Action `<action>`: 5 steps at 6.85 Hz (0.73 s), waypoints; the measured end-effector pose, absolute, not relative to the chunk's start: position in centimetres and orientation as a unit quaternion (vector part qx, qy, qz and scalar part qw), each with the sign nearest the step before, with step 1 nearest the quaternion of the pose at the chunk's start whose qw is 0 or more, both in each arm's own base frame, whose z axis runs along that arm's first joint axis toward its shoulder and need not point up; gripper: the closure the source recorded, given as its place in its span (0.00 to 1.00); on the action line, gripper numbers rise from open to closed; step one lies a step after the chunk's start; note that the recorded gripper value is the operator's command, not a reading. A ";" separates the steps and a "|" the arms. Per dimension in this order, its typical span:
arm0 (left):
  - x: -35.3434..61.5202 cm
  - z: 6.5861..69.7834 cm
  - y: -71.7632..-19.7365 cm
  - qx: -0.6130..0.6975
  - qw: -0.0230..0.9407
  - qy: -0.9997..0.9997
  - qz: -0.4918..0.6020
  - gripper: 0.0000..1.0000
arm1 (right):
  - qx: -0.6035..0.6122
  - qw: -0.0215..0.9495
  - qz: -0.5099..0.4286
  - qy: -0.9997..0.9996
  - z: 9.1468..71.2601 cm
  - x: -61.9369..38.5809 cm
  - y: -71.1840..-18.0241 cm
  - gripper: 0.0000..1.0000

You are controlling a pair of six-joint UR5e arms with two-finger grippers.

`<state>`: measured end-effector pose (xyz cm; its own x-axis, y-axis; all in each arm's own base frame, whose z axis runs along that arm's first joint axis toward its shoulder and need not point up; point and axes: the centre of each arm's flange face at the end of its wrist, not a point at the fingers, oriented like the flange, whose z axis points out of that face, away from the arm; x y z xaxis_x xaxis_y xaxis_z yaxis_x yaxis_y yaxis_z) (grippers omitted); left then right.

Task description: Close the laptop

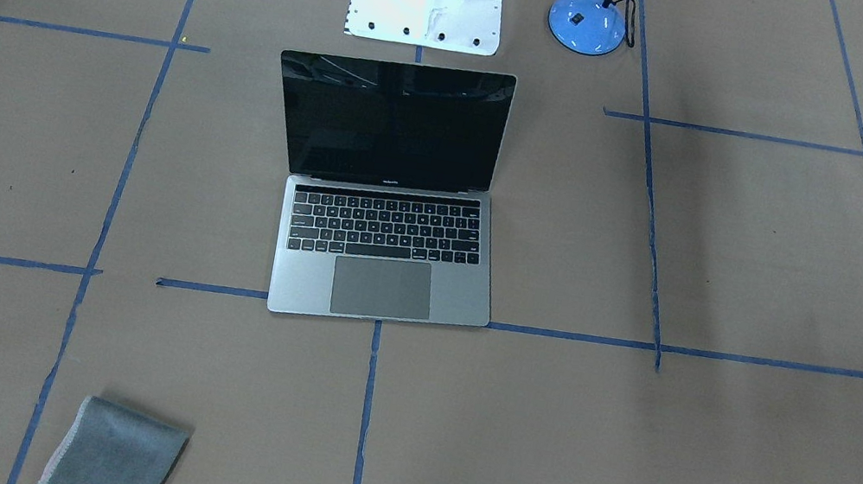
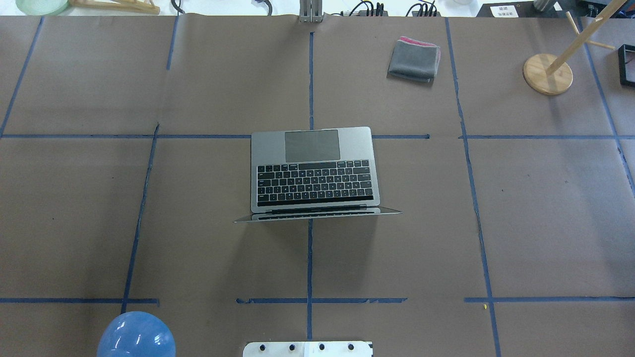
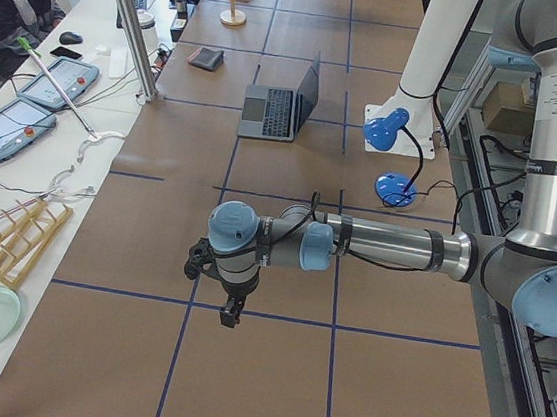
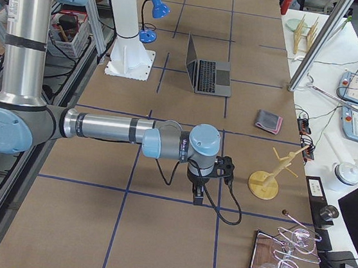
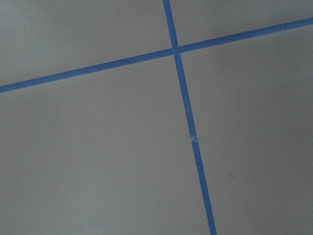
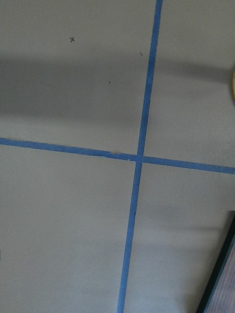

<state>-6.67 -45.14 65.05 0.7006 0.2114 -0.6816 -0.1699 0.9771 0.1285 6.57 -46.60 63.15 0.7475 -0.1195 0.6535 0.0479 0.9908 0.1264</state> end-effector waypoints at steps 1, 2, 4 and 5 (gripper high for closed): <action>-6.7 65.0 -45.2 0.029 0.922 0.373 0.104 0.00 | 0.051 0.933 -0.045 -0.352 63.1 6.6 -46.6 0.00; -6.6 65.0 -45.2 0.031 0.921 0.373 0.105 0.00 | 0.051 0.933 -0.045 -0.353 63.1 6.6 -46.6 0.00; -6.6 64.5 -45.6 0.037 0.921 0.372 0.108 0.00 | 0.058 0.930 -0.048 -0.360 62.6 6.4 -46.7 0.00; -6.5 63.0 -47.3 0.066 0.919 0.370 0.119 0.00 | 0.070 0.924 -0.053 -0.373 61.8 6.1 -47.0 0.01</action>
<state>-6.54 -47.26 63.00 0.6987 0.2667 -0.6639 -0.1694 0.9632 0.2086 6.08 -46.96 61.85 0.7156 -0.1507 0.6821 0.0463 0.9845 0.1690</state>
